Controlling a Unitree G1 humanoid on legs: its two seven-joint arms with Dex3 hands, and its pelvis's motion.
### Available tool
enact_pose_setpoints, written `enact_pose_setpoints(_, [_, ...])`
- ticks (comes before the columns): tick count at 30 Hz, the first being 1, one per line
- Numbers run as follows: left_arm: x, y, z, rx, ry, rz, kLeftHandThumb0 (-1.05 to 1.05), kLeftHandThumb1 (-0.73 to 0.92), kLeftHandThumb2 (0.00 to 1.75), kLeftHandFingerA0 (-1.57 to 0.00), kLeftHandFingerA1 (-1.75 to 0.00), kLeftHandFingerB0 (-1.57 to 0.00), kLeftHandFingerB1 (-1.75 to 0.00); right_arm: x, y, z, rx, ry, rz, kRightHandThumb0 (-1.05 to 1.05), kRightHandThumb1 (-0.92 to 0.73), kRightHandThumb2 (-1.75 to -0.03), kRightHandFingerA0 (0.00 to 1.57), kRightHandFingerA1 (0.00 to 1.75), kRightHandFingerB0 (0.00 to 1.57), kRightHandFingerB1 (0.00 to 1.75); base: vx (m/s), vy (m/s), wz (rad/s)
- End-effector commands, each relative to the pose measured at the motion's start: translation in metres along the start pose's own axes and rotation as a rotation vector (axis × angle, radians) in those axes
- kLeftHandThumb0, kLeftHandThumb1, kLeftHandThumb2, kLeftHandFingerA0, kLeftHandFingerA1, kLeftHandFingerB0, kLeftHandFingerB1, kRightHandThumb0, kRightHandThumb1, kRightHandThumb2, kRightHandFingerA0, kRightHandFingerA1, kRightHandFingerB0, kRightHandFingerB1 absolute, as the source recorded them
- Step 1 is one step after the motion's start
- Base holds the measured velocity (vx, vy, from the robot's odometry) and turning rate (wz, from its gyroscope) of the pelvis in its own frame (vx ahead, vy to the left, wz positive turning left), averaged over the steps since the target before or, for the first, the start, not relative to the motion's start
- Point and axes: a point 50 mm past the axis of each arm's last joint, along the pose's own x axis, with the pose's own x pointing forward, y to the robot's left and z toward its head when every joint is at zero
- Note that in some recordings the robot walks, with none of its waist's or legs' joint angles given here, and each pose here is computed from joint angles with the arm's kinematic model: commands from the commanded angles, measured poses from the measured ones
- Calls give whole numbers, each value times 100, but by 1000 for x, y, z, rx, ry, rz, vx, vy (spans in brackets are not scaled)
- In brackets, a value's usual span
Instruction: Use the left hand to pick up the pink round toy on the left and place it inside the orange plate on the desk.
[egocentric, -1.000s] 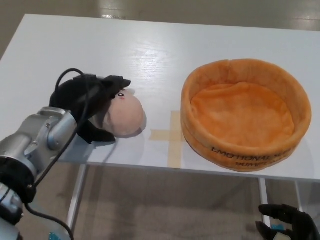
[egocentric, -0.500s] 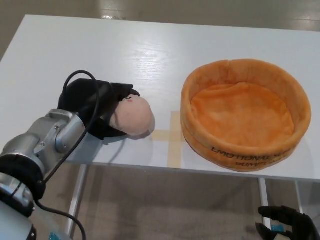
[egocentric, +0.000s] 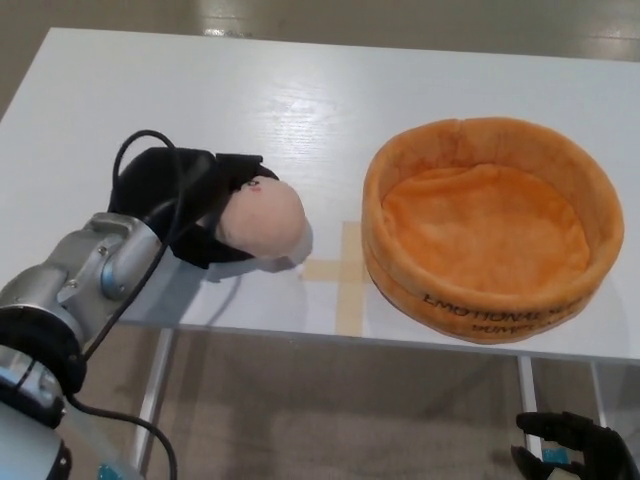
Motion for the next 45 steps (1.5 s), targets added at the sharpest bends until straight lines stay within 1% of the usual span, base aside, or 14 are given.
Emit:
enact_pose_setpoints(1, [8, 37, 4, -47, -53, 136, -19, 71, 61, -84, -107, -91, -55, -2, 0, -5, 7, 10, 0, -34, -59, -57, 57, 59, 61, 51, 0, 0, 0])
enact_pose_setpoints(5, [14, 54, 9, -63, -77, 196, -23, 71, 62, -79, -115, -89, -55, -1, 0, -5, 7, 15, 3, -35, -59, -57, 57, 58, 61, 51, 0, 0, 0])
enact_pose_setpoints(6, [17, 61, 13, -56, -99, 218, -19, 68, 60, -89, -84, -87, -53, -2, 0, -5, 10, 14, 2, -34, -59, -57, 57, 58, 62, 51, 0, 0, 0])
enact_pose_setpoints(9, [27, 78, 30, -43, -159, 260, -20, 68, 60, -86, -101, -88, -53, -2, 1, -5, 14, 14, 2, -34, -59, -57, 57, 58, 62, 51, 0, 0, 0])
enact_pose_setpoints(16, [50, 86, 80, -16, -289, 249, -18, 66, 60, -85, -109, -92, -54, -2, 3, -6, 15, 17, 7, -33, -60, -56, 57, 58, 61, 51, 0, 0, 0])
enact_pose_setpoints(26, [68, 66, 134, 22, -395, 187, -18, 62, 58, -89, -102, -93, -54, -3, 5, -7, 11, 19, 6, -34, -59, -57, 58, 57, 61, 50, 0, 0, 0])
enact_pose_setpoints(29, [73, 52, 152, 36, -416, 146, -16, 59, 58, -97, -72, -90, -52, -3, 5, -7, 16, 22, 12, -34, -60, -56, 57, 56, 61, 49, 0, 0, 0])
enact_pose_setpoints(33, [76, 37, 166, 19, -426, 92, -13, 63, 59, -90, -99, -94, -57, -3, 6, -7, 14, 25, 11, -33, -60, -56, 58, 56, 61, 50, 0, 0, 0])
enact_pose_setpoints(38, [78, 27, 173, 20, -419, 63, -14, 65, 59, -94, -96, -94, -56, -3, 7, -7, 12, 22, 12, -34, -59, -56, 57, 56, 62, 50, 0, 0, 0])
enact_pose_setpoints(39, [78, 23, 173, 19, -408, 34, -39, 50, 55, -57, -44, -40, -33, -3, 7, -7, 13, 20, 14, -34, -60, -57, 56, 58, 61, 51, 0, 0, 0])
enact_pose_setpoints(40, [78, 20, 174, 18, -400, 12, -39, 50, 55, -57, -44, -40, -33, -3, 7, -7, 14, 18, 16, -34, -60, -57, 56, 58, 61, 51, 0, 0, 0])
enact_pose_setpoints(41, [79, 16, 173, 14, -377, -46, -70, 43, 75, -6, -33, -10, -31, -3, 7, -7, 19, 17, 17, -33, -60, -56, 57, 58, 61, 51, 0, 0, 0])
enact_pose_setpoints(44, [81, 11, 172, 14, -337, -155, -71, 43, 82, 0, -14, -12, -23, -3, 7, -7, 20, 18, 16, -34, -60, -56, 57, 57, 61, 50, 0, 0, 0])
enact_pose_setpoints(45, [81, 10, 171, 66, -324, -205, -85, 49, 88, 0, 0, -4, -8, -3, 8, -7, 19, 20, 17, -35, -60, -56, 56, 55, 61, 50, 0, 0, 0])
